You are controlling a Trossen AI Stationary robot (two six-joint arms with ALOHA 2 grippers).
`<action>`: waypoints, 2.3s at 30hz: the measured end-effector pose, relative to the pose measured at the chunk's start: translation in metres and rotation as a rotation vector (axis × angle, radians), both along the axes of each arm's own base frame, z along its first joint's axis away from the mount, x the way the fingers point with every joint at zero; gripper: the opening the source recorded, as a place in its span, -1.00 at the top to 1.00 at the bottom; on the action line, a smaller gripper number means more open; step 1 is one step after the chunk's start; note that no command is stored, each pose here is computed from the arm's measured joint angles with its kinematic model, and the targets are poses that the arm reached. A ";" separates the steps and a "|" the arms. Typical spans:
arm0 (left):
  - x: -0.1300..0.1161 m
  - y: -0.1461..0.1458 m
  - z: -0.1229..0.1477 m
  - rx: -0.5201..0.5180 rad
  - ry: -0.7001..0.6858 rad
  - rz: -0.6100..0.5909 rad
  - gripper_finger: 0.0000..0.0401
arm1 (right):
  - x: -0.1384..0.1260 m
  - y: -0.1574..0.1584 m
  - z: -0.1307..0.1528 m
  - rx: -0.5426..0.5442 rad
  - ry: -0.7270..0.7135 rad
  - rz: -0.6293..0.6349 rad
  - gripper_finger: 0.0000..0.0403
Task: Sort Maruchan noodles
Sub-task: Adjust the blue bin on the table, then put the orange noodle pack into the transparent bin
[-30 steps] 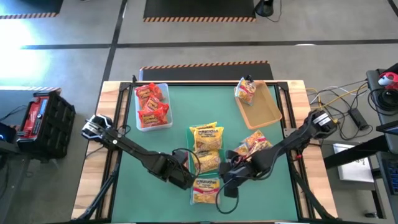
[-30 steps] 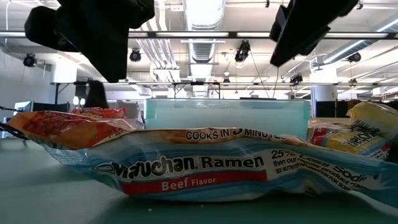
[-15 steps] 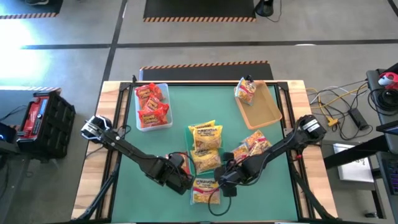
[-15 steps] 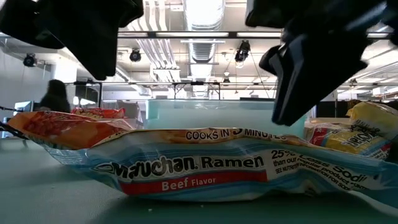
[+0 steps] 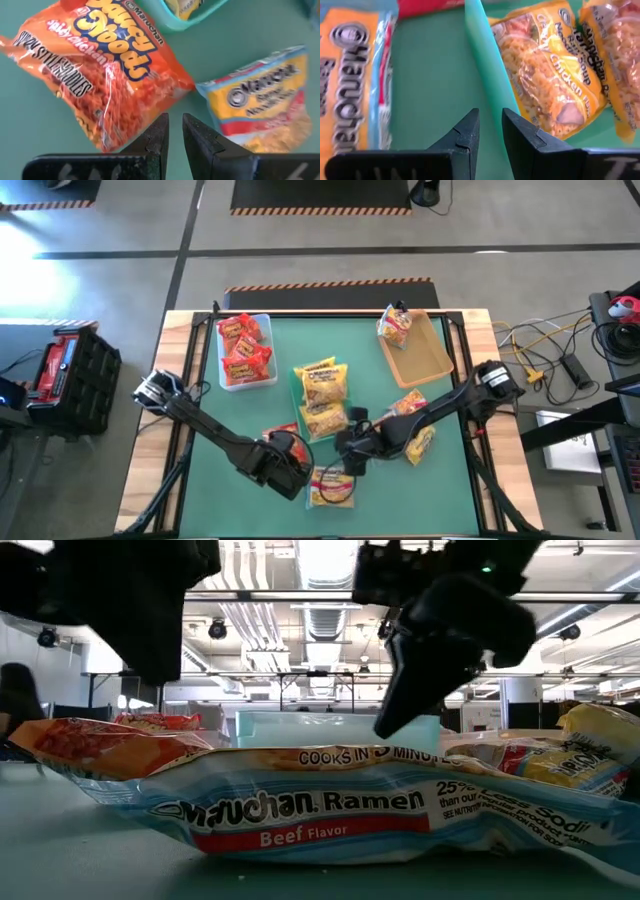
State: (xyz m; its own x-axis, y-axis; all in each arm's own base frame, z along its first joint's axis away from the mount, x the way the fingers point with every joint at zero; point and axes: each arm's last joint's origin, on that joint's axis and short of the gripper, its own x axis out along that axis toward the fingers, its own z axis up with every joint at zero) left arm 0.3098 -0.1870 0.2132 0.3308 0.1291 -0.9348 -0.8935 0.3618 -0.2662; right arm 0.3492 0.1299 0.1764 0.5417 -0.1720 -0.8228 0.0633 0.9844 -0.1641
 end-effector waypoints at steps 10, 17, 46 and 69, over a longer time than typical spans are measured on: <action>0.003 -0.001 -0.022 0.069 0.071 -0.009 0.81 | 0.016 -0.031 0.004 -0.058 -0.055 -0.011 0.64; -0.005 0.005 -0.022 0.168 0.155 -0.054 0.81 | 0.019 -0.037 0.017 0.026 -0.090 -0.069 0.64; 0.011 -0.023 -0.057 -0.036 0.162 -0.155 0.81 | 0.015 -0.012 0.038 0.394 -0.097 -0.075 0.53; 0.002 -0.032 -0.051 0.026 0.115 -0.004 0.81 | 0.027 -0.011 0.037 0.594 -0.314 -0.155 0.09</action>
